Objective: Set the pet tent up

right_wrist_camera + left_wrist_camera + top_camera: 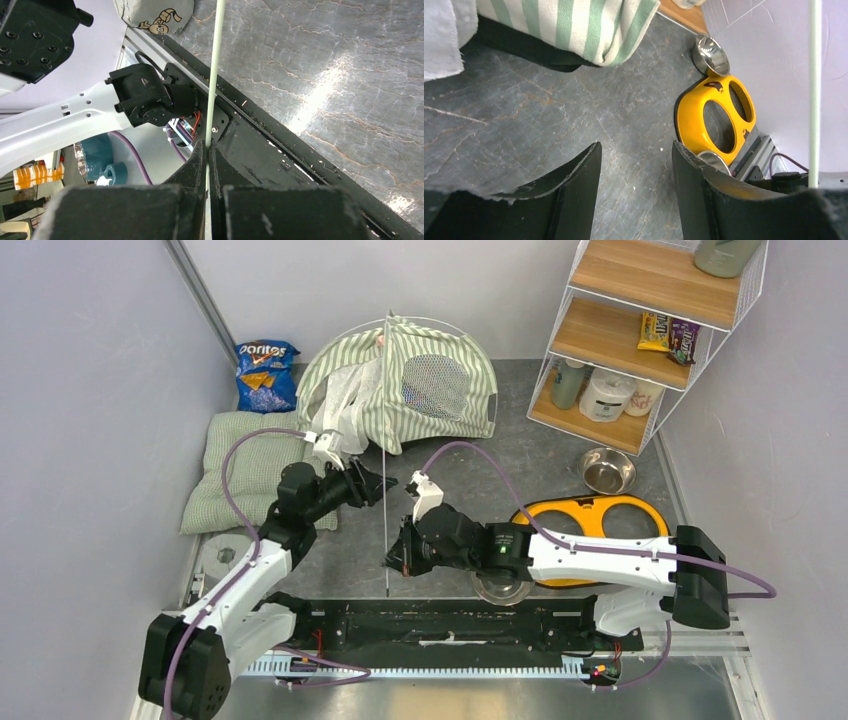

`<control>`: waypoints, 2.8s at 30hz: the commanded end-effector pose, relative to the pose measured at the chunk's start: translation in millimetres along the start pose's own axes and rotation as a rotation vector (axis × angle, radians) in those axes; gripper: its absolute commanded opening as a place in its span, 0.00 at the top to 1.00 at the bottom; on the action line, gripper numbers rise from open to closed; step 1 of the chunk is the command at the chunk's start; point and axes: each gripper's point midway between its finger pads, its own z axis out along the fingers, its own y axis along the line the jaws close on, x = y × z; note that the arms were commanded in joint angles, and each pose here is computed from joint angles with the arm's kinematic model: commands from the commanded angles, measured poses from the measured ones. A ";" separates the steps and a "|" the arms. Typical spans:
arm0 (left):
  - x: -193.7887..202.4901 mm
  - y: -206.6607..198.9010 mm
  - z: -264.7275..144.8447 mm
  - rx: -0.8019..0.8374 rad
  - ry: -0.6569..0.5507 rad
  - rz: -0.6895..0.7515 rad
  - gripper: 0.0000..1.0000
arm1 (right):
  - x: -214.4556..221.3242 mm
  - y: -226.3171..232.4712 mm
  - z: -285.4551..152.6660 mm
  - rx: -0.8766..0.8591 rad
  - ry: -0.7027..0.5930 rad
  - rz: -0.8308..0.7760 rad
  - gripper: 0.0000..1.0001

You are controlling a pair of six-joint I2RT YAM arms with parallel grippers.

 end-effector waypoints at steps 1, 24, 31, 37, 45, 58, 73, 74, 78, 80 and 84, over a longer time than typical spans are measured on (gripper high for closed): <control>-40.1 -13.5 2.3 0.006 -0.146 0.024 0.40 | -31.3 27.3 -18.6 -0.074 -0.063 0.004 1.00; -43.1 -97.0 -81.4 0.105 0.032 -0.010 0.38 | -78.7 5.4 -37.2 0.028 -0.160 0.011 1.00; -34.8 -105.7 -64.9 0.222 0.110 0.004 0.38 | -71.4 16.6 -37.2 -0.014 -0.085 -0.081 1.00; -34.7 -105.4 -56.7 0.252 0.106 -0.008 0.39 | -64.0 19.0 -29.4 -0.029 -0.044 -0.093 1.00; -35.6 -93.9 -50.9 0.198 0.094 -0.001 0.59 | -55.7 32.5 -23.7 -0.092 0.018 -0.121 1.00; -54.5 -100.4 -47.6 0.197 0.036 -0.028 0.98 | -55.2 23.4 -15.9 -0.048 0.010 -0.098 0.73; -67.4 -99.3 -48.1 0.170 -0.030 -0.043 0.98 | -69.0 16.9 9.3 -0.023 -0.098 -0.070 0.47; -67.4 -98.8 -48.1 0.167 -0.032 -0.043 0.98 | -69.6 15.1 11.9 -0.013 -0.102 -0.071 0.48; -65.6 -98.7 -48.4 0.170 -0.028 -0.043 0.98 | -70.1 10.9 22.5 0.002 -0.120 -0.055 0.57; -64.4 -98.2 -48.9 0.169 -0.027 -0.044 0.98 | -70.5 12.5 25.5 -0.009 -0.126 -0.044 0.65; -62.4 -95.6 -49.1 0.159 -0.024 -0.040 0.98 | -71.8 16.8 23.3 -0.024 -0.131 -0.006 0.96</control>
